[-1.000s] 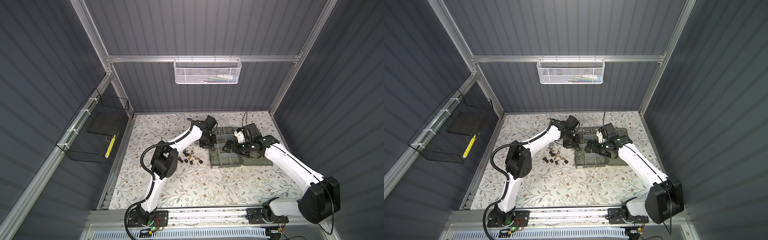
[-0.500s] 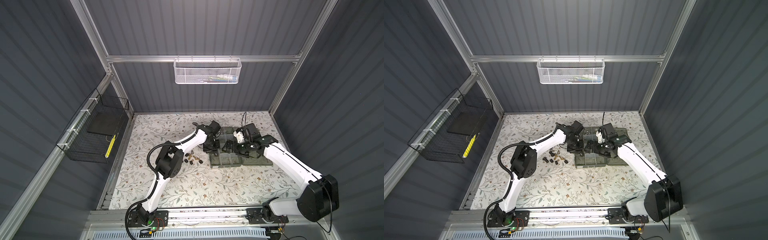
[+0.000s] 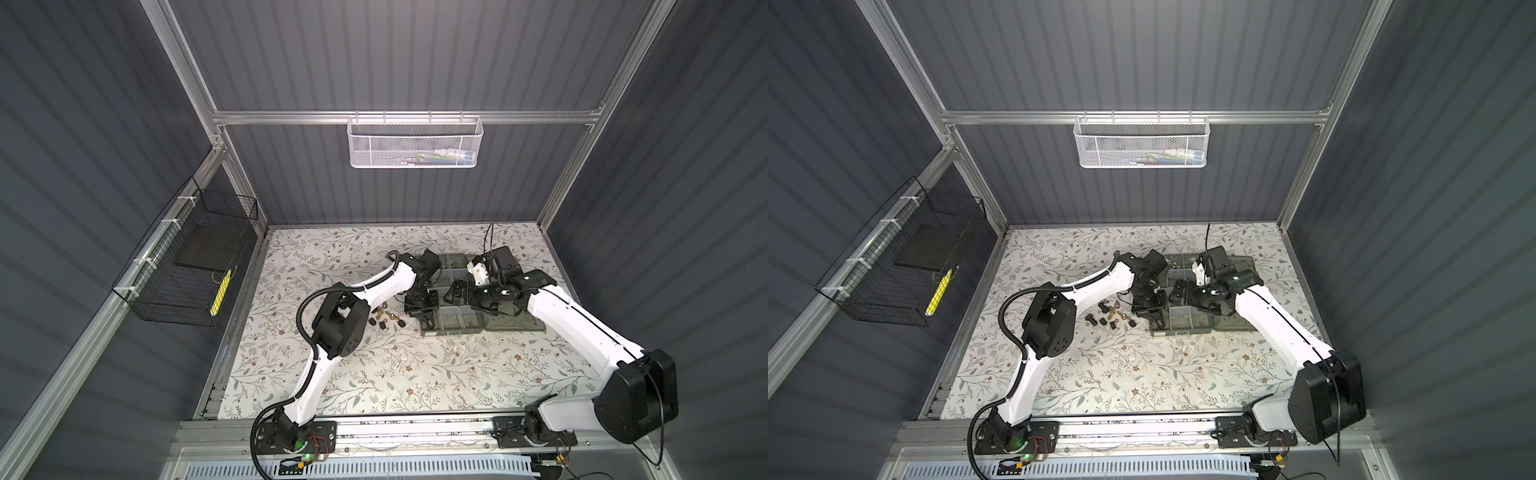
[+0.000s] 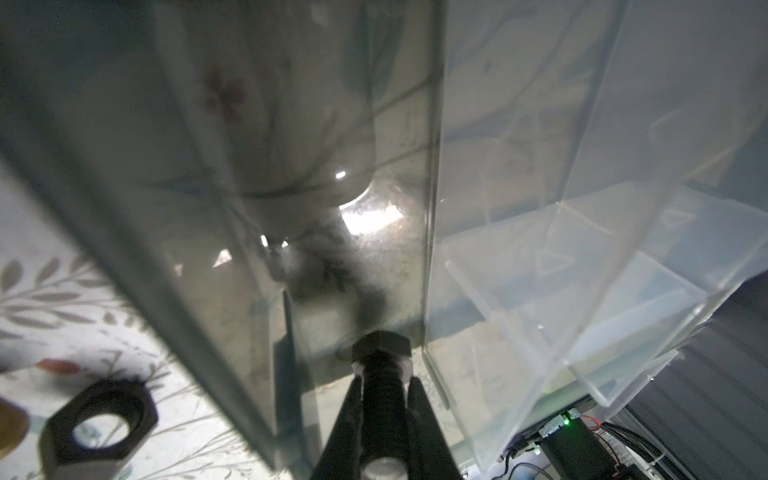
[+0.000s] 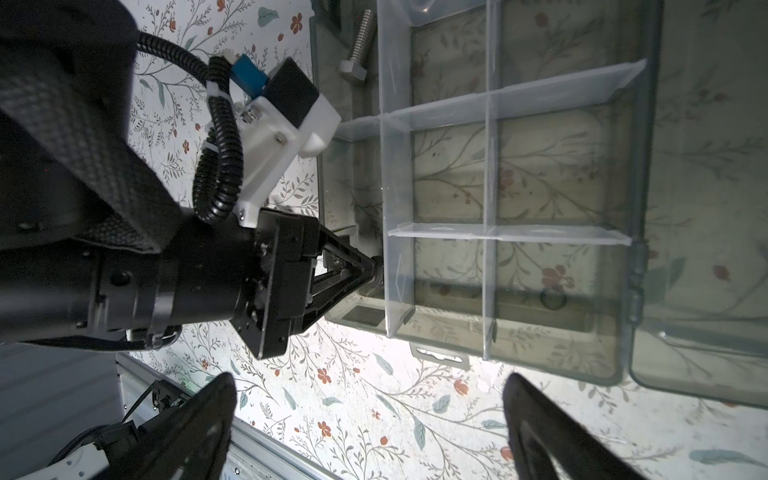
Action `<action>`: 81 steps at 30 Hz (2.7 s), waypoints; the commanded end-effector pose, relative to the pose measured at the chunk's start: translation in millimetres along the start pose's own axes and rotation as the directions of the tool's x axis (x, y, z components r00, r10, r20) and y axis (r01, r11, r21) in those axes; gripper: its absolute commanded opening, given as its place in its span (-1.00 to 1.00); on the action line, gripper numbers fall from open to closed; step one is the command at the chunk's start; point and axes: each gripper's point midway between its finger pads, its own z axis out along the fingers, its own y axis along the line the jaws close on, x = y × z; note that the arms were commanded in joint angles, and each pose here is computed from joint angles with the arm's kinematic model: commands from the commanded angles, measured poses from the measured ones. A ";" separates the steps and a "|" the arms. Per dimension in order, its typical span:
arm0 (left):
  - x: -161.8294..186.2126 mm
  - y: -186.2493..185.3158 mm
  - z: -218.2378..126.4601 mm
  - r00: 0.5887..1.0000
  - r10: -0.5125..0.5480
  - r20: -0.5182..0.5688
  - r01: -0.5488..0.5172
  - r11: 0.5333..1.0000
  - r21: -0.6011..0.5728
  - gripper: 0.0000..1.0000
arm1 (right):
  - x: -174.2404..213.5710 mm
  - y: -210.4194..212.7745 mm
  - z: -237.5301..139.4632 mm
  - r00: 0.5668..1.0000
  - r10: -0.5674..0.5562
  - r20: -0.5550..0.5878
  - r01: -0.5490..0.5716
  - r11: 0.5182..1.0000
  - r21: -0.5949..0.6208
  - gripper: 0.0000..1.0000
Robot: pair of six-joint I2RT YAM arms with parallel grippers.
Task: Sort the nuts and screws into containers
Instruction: 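Carry the held bolt over the box and lower it into a compartment, then open the left gripper to release the bolt in the compartment, then withdraw the left gripper from the box back over the pile, then lower the left gripper around another black hex bolt and close it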
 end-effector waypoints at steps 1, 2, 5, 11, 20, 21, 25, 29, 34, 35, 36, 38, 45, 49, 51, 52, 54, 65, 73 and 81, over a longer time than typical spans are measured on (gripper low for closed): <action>6.3 -6.4 -4.4 0.999 0.031 -0.034 -0.031 1.000 0.003 -0.78 | -1.1 -0.5 3.0 1.000 0.006 -0.003 -0.006 1.000 -0.007 0.98; 4.5 -7.4 -4.6 0.999 0.034 -0.029 -0.034 0.999 0.003 -0.74 | -1.5 -0.3 2.5 1.000 0.004 -0.001 -0.004 1.000 -0.007 0.98; -0.3 -11.0 -5.2 0.999 0.037 -0.022 -0.037 0.999 0.005 -0.55 | -1.5 0.1 1.1 1.000 0.002 0.002 -0.002 1.000 -0.009 0.98; -10.5 -18.5 -9.4 0.999 0.044 0.002 -0.044 0.999 0.010 -0.25 | -0.9 0.6 -0.5 1.000 -0.001 0.005 0.001 1.000 -0.011 0.98; -32.7 -4.5 -51.9 0.992 0.044 0.116 -0.040 0.999 -0.034 0.18 | 0.4 3.6 -1.5 1.000 0.000 0.002 0.000 1.000 -0.031 0.98; -35.9 -1.5 -61.5 0.990 0.042 0.138 -0.037 0.999 -0.039 0.27 | 2.2 7.3 -1.1 1.000 -0.001 -0.008 0.000 0.999 -0.052 0.98; -46.2 11.5 -99.8 0.974 0.048 0.222 -0.033 0.997 -0.069 0.72 | 3.4 10.7 -1.3 1.000 -0.002 -0.013 0.001 0.997 -0.072 0.98; -52.2 31.9 -136.5 0.954 0.040 0.299 -0.008 0.994 -0.107 0.99 | 4.1 11.4 -1.5 1.000 -0.001 -0.015 0.000 0.997 -0.077 0.98; -52.6 42.5 -164.1 0.930 0.046 0.365 -0.002 0.993 -0.121 0.99 | 5.9 12.1 -0.6 1.000 -0.003 -0.021 0.002 0.997 -0.080 0.98; -52.5 44.4 -169.1 0.924 0.051 0.379 0.001 0.991 -0.134 0.99 | 5.9 13.5 -1.0 1.000 -0.007 -0.020 0.005 0.996 -0.086 0.98; -52.6 47.0 -174.7 0.917 0.053 0.396 0.007 0.989 -0.150 0.99 | 5.5 14.4 -1.0 1.000 -0.010 -0.020 0.008 0.996 -0.089 0.98; -52.6 51.6 -188.4 0.896 0.065 0.440 0.016 0.984 -0.179 0.99 | 5.8 18.8 -1.7 0.999 -0.028 -0.017 0.026 0.995 -0.097 0.98; -49.9 77.2 -235.3 0.804 0.134 0.579 0.071 0.945 -0.319 0.99 | 9.5 35.3 -1.8 0.995 -0.102 -0.022 0.099 0.989 -0.110 0.98; -43.6 105.3 -246.9 0.780 0.105 0.617 0.172 0.912 -0.373 0.99 | 12.0 49.4 -1.9 0.987 -0.162 -0.024 0.158 0.980 -0.123 0.98; -39.4 114.1 -238.0 0.804 0.066 0.591 0.182 0.919 -0.349 0.99 | 13.8 56.2 -1.6 0.981 -0.194 -0.026 0.190 0.974 -0.123 0.98; -37.2 117.4 -231.5 0.815 0.044 0.578 0.185 0.925 -0.331 0.99 | 14.6 59.8 -1.3 0.977 -0.210 -0.027 0.205 0.971 -0.125 0.98; -31.6 123.1 -221.5 0.822 0.009 0.570 0.204 0.929 -0.308 0.99 | 17.6 67.0 -1.2 0.970 -0.241 -0.029 0.235 0.962 -0.136 0.98; 12.1 169.5 -146.8 0.791 -0.311 0.527 0.427 0.898 -0.110 0.79 | 33.1 95.4 7.8 0.927 -0.369 -0.067 0.354 0.919 -0.172 0.98; 12.9 193.9 -118.5 0.762 -0.438 0.477 0.513 0.858 -0.033 0.66 | 41.7 105.3 11.1 0.902 -0.425 -0.082 0.405 0.895 -0.186 0.98; -0.2 202.1 -104.3 0.755 -0.482 0.445 0.536 0.844 0.006 0.50 | 49.9 115.9 16.4 0.879 -0.465 -0.106 0.432 0.871 -0.236 0.98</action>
